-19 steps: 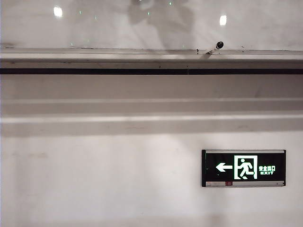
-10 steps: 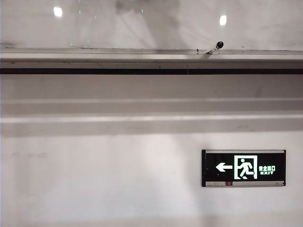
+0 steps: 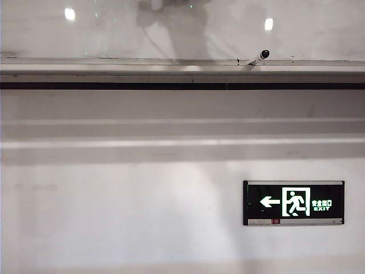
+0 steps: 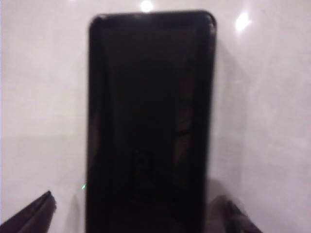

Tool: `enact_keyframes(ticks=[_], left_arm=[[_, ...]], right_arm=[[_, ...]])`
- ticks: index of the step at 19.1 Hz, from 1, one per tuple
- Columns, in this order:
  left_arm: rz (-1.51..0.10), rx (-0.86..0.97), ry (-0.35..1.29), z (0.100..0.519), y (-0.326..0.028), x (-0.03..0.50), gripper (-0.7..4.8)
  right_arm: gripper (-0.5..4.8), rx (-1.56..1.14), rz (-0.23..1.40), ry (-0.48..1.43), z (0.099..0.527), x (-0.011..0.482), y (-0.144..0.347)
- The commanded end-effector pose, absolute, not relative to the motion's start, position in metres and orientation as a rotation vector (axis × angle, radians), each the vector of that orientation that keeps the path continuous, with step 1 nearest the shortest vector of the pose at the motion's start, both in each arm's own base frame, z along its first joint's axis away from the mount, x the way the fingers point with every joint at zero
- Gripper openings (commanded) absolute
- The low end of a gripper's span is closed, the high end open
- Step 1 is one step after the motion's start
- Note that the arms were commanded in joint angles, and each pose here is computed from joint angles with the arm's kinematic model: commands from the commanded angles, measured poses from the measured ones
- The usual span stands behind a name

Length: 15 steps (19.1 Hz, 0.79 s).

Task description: Wipe the whiteboard clean using the black magnetic whiteboard eraser attached to the whiteboard.

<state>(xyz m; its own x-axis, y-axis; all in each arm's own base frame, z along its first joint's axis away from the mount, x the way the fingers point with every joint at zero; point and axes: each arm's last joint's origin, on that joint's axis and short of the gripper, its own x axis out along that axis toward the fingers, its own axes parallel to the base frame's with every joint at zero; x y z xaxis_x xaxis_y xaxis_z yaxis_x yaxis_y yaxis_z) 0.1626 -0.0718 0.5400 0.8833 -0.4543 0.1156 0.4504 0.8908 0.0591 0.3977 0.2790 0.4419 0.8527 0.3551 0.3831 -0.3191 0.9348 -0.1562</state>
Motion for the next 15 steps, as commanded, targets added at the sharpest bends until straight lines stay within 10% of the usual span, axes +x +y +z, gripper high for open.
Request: enact_keyframes(ticks=[1,9,15], left_arm=[[-0.475,0.025,-0.146,0.543,-0.071,0.161,-0.06],[-0.475,0.025,-0.146,0.543,-0.071,0.160,-0.06],[-0.475,0.025,-0.147,0.543,-0.071,0.161,-0.06]], right_arm=[[4.50,-0.065,0.310,-0.455,0.449,0.396,0.275],[4.39,-0.076,0.307,-0.453,0.438,0.409,0.272],[2.42,-0.141,0.278,-0.427,0.425,0.418,0.275]])
